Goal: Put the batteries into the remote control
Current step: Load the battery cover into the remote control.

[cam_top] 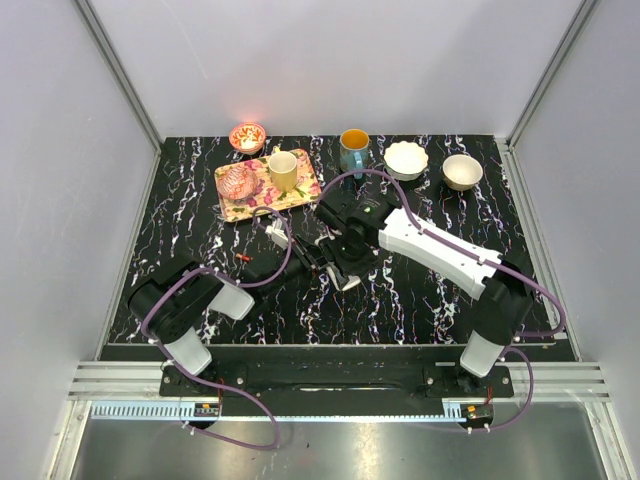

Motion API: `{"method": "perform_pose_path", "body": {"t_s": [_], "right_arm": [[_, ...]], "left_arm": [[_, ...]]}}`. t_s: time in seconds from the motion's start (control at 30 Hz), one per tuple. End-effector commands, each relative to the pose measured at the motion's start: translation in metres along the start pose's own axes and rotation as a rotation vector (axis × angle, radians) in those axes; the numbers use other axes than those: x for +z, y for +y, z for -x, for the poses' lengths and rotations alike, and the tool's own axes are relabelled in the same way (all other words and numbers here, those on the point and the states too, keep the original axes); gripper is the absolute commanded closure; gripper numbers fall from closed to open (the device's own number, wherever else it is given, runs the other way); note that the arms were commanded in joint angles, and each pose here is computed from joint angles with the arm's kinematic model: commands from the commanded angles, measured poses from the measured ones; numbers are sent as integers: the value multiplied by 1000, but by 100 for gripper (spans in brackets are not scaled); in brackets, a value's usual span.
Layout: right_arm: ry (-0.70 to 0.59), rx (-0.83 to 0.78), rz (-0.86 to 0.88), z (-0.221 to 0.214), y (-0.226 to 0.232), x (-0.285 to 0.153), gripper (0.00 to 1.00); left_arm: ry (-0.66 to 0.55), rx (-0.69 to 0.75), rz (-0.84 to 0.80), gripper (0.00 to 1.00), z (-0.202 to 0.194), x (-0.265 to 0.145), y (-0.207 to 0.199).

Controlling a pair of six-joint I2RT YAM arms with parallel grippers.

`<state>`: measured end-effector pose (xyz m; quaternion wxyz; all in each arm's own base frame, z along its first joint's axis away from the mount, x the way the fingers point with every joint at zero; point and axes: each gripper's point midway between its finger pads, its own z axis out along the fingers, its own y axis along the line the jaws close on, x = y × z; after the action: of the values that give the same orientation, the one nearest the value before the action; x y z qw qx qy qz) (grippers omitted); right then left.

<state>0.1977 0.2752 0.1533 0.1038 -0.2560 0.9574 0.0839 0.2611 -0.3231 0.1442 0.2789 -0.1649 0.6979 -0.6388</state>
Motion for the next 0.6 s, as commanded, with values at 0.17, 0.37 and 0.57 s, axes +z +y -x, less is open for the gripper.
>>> {"method": "perform_pose_path", "body": {"t_s": [0.17,0.37,0.57], "right_arm": [[-33,-23,-40,8,-4,0,100],[-60,-18,-42,13,-4,-4,100],[-72,-6,-19,16,-2,-6,100]], "left_arm": [[-81,96,-415,100,13,-16,-102],[-63,102,-422,100,9,-15,-104],[-49,108,-437,100,5,-16,-109]]}}
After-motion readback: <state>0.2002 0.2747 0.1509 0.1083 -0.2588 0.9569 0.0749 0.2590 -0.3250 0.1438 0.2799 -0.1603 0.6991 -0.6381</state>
